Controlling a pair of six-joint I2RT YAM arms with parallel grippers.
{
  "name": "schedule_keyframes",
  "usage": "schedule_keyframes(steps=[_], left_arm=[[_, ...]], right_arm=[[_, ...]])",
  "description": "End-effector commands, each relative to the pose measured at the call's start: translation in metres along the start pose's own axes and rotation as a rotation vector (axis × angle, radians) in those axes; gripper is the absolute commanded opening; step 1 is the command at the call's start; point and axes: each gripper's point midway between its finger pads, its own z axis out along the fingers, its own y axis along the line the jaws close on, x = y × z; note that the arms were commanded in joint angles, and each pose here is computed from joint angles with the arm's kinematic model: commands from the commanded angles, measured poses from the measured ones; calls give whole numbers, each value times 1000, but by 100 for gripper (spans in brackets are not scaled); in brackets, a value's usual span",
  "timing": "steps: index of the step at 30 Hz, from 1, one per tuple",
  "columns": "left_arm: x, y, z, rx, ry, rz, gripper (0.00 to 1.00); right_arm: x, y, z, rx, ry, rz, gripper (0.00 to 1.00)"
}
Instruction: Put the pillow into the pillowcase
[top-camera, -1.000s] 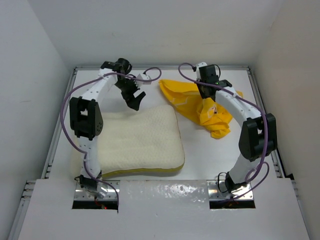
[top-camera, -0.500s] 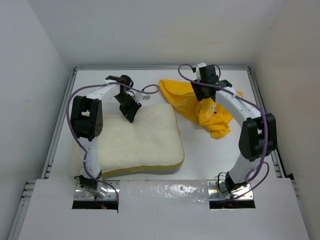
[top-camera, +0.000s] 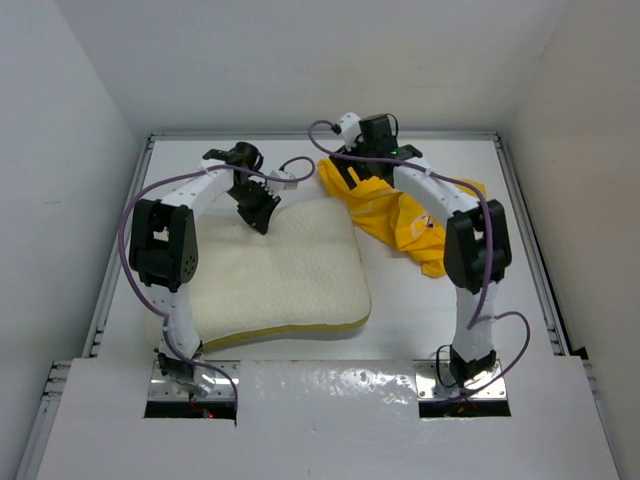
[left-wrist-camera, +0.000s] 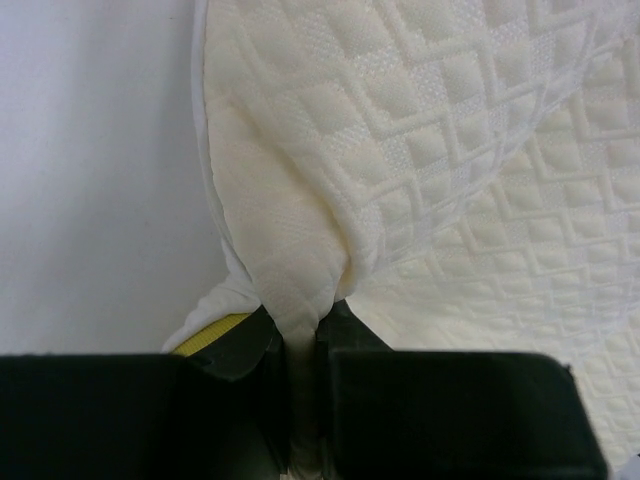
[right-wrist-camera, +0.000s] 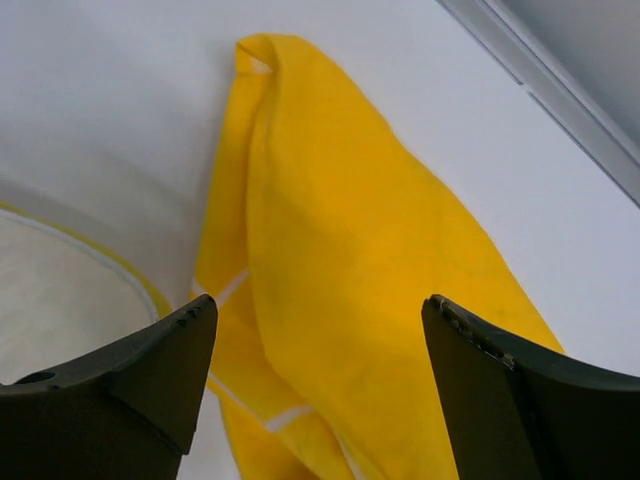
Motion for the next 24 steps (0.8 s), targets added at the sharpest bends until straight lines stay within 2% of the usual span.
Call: schedule_keyframes(steps=[1, 3, 6, 12, 15, 16, 17, 20, 24], left_arm=[[-21, 4, -16, -59, -88, 3, 0], [-20, 4, -15, -55, -80, -1, 0], [-17, 6, -13, -65, -64, -6, 0], [-14, 6, -15, -61, -38, -14, 0], [-17, 5, -18, -57, -39, -22, 0], [-18, 5, -19, -59, -41, -22, 0], [-19, 5, -19, -61, -39, -30, 0], [-33, 3, -24, -67, -64, -25, 0], [-71, 12, -35, -165, -143, -20, 0]], right_arm=[[-7, 4, 31, -30, -13, -41, 83], [8, 12, 48, -50, 36, -76, 86], [23, 13, 64, -34, 69, -70, 84], [59, 2, 88, 73, 160, -63, 61], [63, -2, 92, 117, 167, -22, 25], [59, -10, 88, 158, 161, -12, 6], [52, -14, 84, 182, 148, 6, 0], [15, -32, 59, 234, 71, 21, 0], [-33, -43, 18, 252, -35, 39, 0]])
